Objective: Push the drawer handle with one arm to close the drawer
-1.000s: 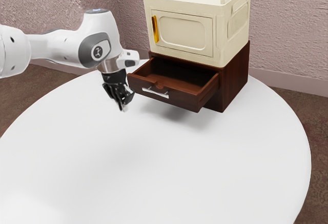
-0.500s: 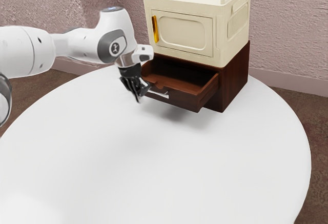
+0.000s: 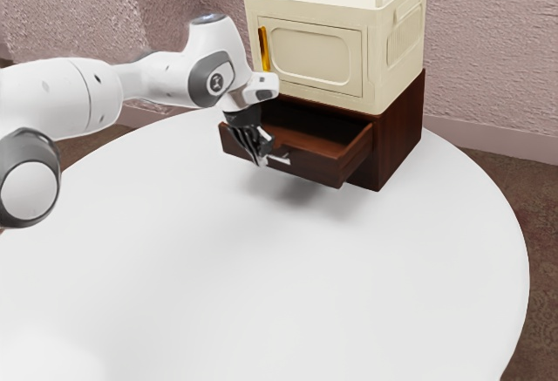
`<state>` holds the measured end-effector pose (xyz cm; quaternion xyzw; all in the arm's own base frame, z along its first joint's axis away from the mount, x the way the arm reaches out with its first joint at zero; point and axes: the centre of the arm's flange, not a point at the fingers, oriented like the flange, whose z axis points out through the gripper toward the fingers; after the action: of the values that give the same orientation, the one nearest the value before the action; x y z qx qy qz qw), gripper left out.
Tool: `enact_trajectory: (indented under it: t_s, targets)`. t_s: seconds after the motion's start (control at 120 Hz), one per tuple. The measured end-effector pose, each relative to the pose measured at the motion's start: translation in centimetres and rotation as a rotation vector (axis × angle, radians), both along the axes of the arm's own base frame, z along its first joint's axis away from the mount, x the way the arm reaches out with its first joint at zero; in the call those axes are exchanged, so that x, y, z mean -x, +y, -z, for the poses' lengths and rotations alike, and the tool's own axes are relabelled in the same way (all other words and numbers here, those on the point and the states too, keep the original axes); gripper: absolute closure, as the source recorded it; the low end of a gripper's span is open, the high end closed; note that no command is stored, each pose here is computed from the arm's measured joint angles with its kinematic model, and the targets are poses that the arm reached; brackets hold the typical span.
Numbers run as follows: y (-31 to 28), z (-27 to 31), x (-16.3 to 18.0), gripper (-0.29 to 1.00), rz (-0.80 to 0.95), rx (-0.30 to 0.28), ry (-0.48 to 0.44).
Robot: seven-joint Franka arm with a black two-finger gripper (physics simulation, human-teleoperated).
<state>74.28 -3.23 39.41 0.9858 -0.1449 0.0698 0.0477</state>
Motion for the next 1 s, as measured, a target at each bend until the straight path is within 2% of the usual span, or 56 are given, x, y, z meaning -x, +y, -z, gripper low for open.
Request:
enact_trajectory:
  t_s: [0.4, 1.0]
  targets:
    - [-0.1, 0.5, -3.0, 0.72, 0.024, -0.007, -0.101]
    - [0.0, 1.0, -7.0, 0.68, 0.047, 0.01, -0.356]
